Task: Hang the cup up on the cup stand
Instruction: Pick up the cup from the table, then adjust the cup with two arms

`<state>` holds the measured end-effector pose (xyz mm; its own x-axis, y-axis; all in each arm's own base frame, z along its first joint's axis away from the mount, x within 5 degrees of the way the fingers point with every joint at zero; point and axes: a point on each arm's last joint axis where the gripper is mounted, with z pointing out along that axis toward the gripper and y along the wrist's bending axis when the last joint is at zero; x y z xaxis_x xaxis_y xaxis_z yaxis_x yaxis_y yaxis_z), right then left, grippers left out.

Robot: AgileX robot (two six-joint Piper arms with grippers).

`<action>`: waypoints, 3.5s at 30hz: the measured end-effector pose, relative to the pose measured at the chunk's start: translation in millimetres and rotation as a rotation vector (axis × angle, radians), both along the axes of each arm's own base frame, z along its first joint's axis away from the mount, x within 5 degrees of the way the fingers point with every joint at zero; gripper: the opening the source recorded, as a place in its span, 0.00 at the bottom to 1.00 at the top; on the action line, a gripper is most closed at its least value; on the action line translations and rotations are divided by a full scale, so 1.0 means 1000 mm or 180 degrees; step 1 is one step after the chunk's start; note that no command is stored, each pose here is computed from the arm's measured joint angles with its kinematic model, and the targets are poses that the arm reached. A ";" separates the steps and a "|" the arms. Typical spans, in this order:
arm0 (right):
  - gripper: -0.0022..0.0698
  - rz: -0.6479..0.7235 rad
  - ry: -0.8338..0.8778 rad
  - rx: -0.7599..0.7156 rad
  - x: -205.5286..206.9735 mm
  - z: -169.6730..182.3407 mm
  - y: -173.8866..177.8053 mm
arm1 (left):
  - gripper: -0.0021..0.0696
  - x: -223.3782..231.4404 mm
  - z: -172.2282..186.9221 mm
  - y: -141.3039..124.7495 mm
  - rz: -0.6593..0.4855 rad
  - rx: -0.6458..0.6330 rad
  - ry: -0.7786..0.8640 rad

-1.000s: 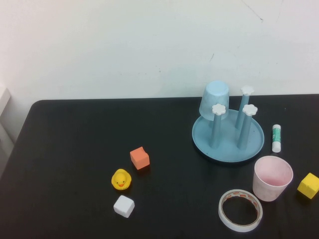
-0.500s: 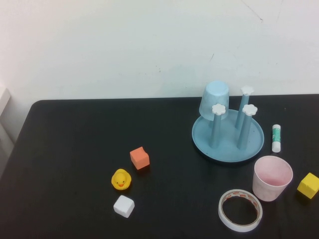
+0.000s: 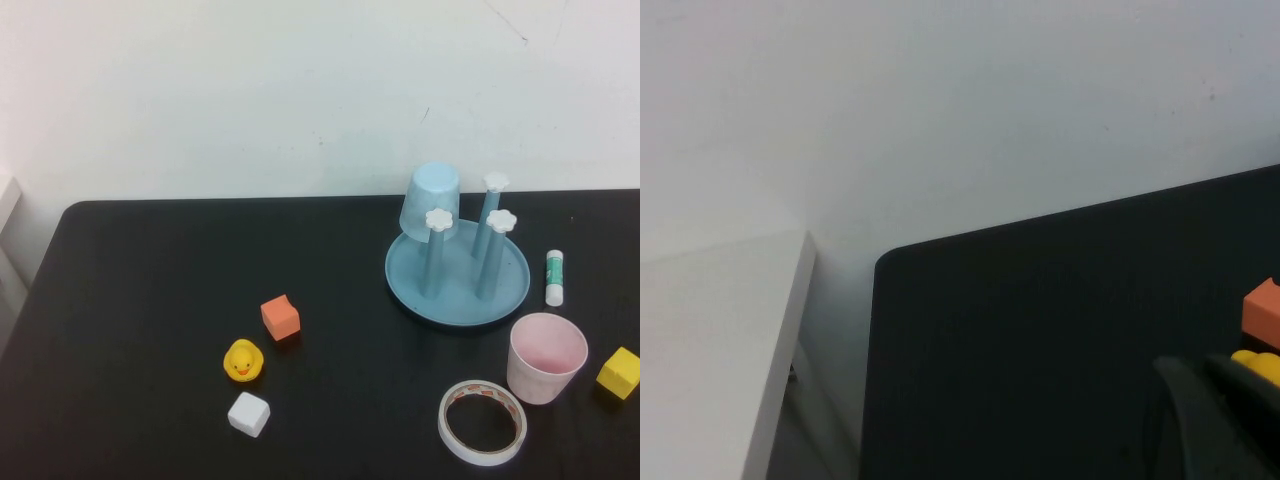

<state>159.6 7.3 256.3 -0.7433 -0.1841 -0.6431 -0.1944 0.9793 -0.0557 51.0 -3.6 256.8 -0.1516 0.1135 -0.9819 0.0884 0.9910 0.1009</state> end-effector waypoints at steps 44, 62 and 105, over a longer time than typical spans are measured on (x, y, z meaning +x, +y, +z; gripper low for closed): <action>0.21 0.1220 0.0796 -0.0017 0.175 -0.142 0.036 | 0.03 0.001 0.005 -0.007 -0.0085 -0.1135 -0.0087; 0.06 0.1549 -0.0304 0.0764 0.141 -0.007 0.064 | 0.75 -0.004 0.032 -0.019 -0.0637 -0.5231 0.0045; 0.05 0.4184 -0.1848 0.1648 0.020 0.085 0.371 | 0.99 -0.005 0.037 -0.022 -0.0841 -0.6039 0.0275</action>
